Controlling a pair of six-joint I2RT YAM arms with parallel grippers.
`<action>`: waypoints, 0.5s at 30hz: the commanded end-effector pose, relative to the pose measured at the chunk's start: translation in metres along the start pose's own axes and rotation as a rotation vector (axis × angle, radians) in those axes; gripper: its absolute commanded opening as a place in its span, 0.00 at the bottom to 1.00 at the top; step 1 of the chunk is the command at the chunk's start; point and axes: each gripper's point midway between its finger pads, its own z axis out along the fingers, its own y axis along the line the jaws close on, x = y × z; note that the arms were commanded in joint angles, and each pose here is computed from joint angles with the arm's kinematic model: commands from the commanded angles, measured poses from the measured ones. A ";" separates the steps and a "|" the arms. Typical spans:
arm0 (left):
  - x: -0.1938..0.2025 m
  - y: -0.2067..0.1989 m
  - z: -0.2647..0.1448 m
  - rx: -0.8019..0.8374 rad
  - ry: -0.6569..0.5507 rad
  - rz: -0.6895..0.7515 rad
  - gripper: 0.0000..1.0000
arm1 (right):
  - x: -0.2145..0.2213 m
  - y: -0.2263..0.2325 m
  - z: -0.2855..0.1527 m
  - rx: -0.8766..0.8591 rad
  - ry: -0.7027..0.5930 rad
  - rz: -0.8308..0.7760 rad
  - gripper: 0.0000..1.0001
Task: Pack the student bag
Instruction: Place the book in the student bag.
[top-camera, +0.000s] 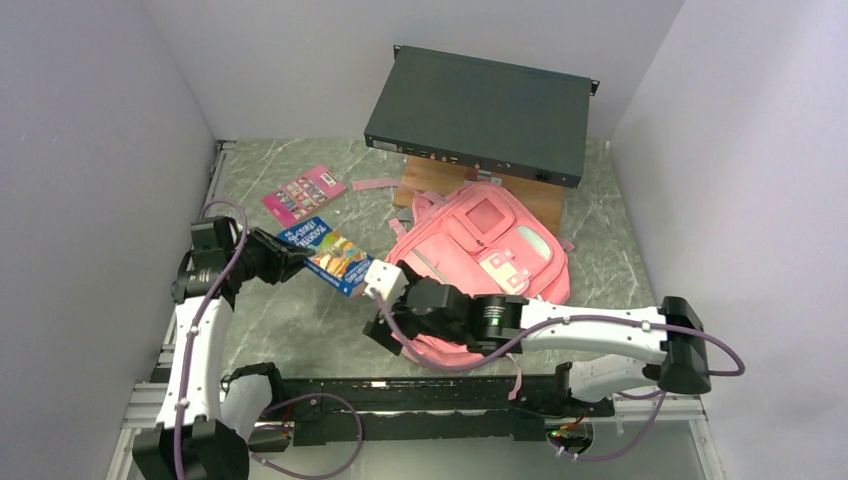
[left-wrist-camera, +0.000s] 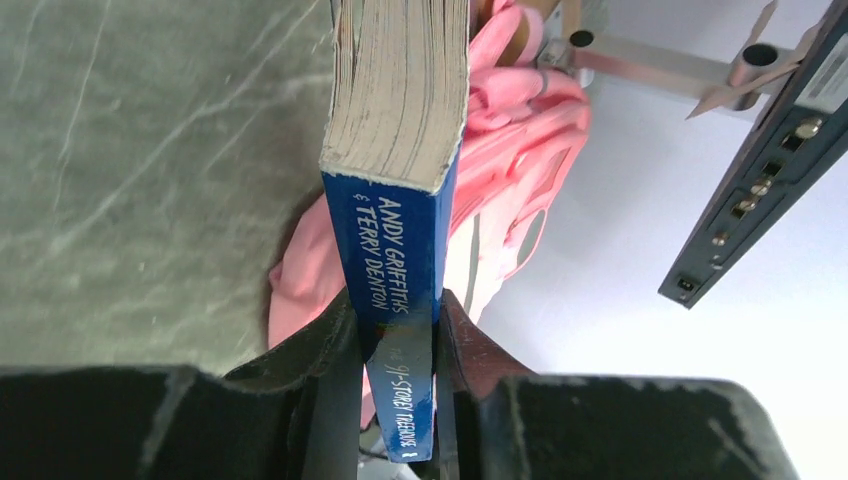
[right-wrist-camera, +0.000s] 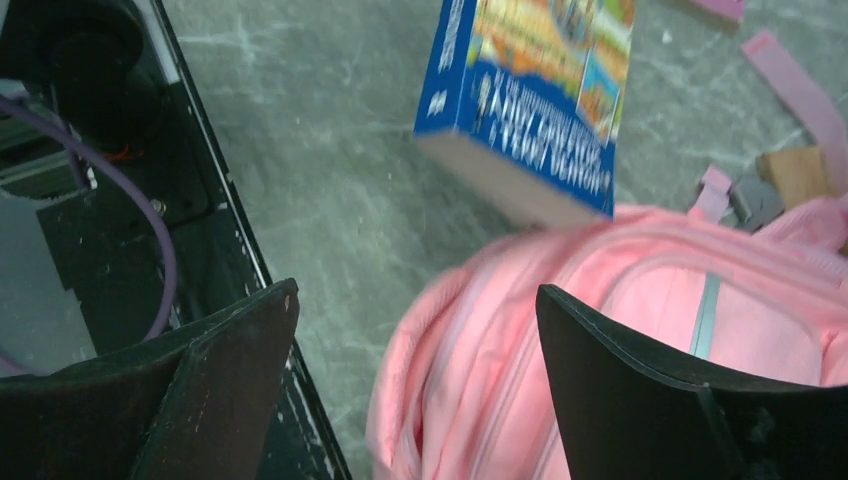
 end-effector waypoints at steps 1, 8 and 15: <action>0.033 -0.007 -0.036 -0.017 0.077 -0.014 0.00 | -0.059 -0.006 0.012 0.102 -0.114 -0.040 0.91; 0.054 -0.012 -0.047 0.044 0.128 -0.050 0.00 | -0.059 -0.001 0.042 0.206 -0.153 -0.039 0.93; 0.059 -0.019 -0.063 0.043 0.115 -0.027 0.00 | -0.046 -0.011 0.065 0.356 -0.133 -0.113 0.79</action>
